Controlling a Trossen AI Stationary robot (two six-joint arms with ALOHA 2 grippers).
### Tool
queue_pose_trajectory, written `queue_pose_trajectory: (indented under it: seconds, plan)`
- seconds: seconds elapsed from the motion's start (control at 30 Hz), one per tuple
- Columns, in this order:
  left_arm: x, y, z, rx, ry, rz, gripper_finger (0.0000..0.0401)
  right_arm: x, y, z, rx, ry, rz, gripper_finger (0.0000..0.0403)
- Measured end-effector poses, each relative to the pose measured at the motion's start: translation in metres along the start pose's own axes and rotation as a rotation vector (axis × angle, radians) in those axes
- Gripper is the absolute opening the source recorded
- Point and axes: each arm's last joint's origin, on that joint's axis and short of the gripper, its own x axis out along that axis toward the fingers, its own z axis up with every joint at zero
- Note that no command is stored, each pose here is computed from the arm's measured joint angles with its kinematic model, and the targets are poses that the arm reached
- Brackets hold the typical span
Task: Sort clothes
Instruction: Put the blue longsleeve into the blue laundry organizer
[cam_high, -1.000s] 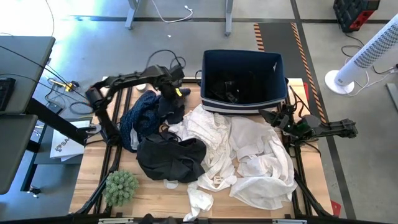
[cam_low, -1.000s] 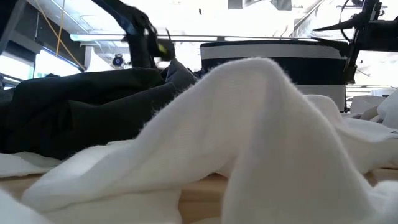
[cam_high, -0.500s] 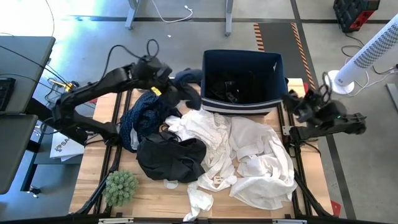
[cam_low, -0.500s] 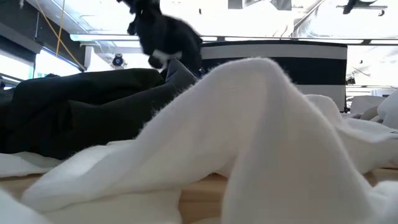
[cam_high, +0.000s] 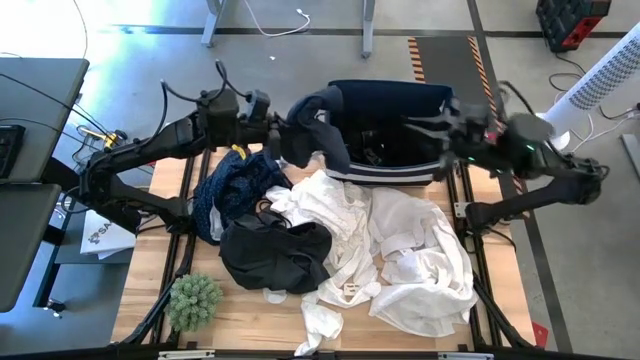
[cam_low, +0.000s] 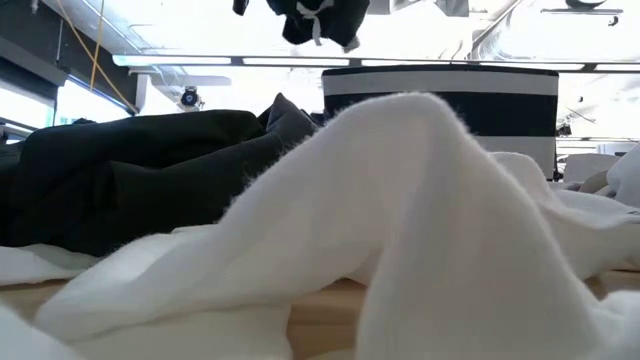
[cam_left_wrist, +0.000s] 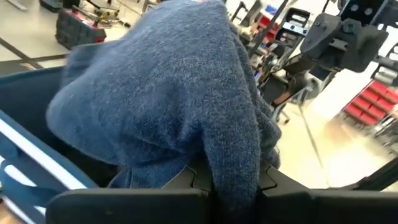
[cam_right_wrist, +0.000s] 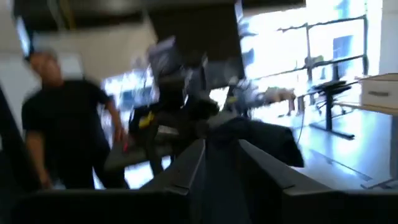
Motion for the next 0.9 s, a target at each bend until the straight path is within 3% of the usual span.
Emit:
queue_pose_trajectory:
  seconds: [0.23, 0.37, 0.5, 0.77, 0.9]
  plan:
    - [0.0, -0.009, 0.002, -0.066, -0.029, -0.071, 0.0021, 0.059, 0.003, 0.018, -0.191, 0.215, 0.097, 0.0188]
    - [0.0, -0.015, 0.004, -0.107, -0.046, -0.129, 0.0021, 0.095, 0.004, 0.013, -0.305, 0.311, 0.09, 0.0248]
    - [-0.001, -0.018, 0.005, -0.15, -0.04, -0.192, 0.0022, 0.129, 0.005, 0.002, -0.377, 0.36, 0.169, 0.0285]
    - [-0.001, -0.021, 0.005, -0.188, -0.007, -0.255, 0.0043, 0.177, 0.006, -0.028, -0.474, 0.423, 0.196, 0.0286]
    - [-0.001, -0.022, 0.004, -0.203, 0.02, -0.279, 0.0065, 0.186, 0.006, -0.039, -0.473, 0.455, 0.202, 0.0234]
